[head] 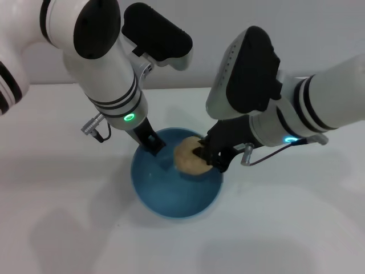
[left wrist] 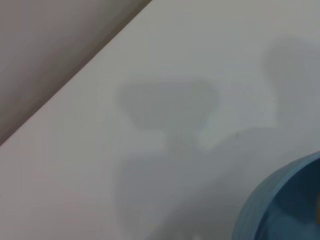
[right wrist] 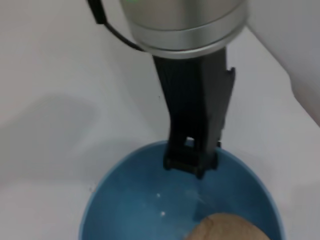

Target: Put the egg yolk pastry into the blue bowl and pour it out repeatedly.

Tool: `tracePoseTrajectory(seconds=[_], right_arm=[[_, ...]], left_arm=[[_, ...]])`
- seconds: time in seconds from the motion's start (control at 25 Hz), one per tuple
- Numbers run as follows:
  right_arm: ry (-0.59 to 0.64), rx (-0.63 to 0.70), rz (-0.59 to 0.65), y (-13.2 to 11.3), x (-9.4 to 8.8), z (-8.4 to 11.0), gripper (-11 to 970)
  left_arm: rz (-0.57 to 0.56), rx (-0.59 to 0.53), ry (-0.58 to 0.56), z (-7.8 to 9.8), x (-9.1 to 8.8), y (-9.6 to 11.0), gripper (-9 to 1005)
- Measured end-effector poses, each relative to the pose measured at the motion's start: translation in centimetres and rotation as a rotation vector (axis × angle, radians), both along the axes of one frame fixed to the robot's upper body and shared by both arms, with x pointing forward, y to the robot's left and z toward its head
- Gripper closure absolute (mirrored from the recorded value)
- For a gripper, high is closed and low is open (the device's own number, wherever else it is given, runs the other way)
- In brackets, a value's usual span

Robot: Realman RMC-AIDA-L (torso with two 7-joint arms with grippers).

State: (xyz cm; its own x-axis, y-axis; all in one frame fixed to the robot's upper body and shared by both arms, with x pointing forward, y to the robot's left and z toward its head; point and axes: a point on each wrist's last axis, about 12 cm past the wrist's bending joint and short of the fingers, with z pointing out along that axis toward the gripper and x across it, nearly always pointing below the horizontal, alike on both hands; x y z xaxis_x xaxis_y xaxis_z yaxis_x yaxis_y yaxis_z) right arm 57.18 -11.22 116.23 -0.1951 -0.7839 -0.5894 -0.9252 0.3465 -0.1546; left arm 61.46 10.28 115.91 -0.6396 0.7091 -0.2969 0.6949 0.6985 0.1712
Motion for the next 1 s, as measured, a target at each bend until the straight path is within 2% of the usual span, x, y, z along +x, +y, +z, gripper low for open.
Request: tracePoseTrajectory(seconds=[0.32,0.6,0.76,1.0], right_arm=[[-0.019,0.0,0.021,0.7,-0.2,-0.2,931],[-0.029,0.014,-0.003,0.1,-0.1,0.6,722],[-0.052,0.059,-0.076,-1.6,0.6,1.7,546],[-0.093,0.137,-0.29,-7.1,2.3,3.1,448]], left_arm=[[-0.022,-0.007,0.002,0.1,-0.3,-0.6,992],[-0.019,-0.006,0.007,-0.1,-0.3,-0.4,992],[-0.016,-0.01,0.005,-0.2,-0.3,-0.3,992],[-0.003,-0.022,-0.002,-0.7,-0.2,0.1,992]])
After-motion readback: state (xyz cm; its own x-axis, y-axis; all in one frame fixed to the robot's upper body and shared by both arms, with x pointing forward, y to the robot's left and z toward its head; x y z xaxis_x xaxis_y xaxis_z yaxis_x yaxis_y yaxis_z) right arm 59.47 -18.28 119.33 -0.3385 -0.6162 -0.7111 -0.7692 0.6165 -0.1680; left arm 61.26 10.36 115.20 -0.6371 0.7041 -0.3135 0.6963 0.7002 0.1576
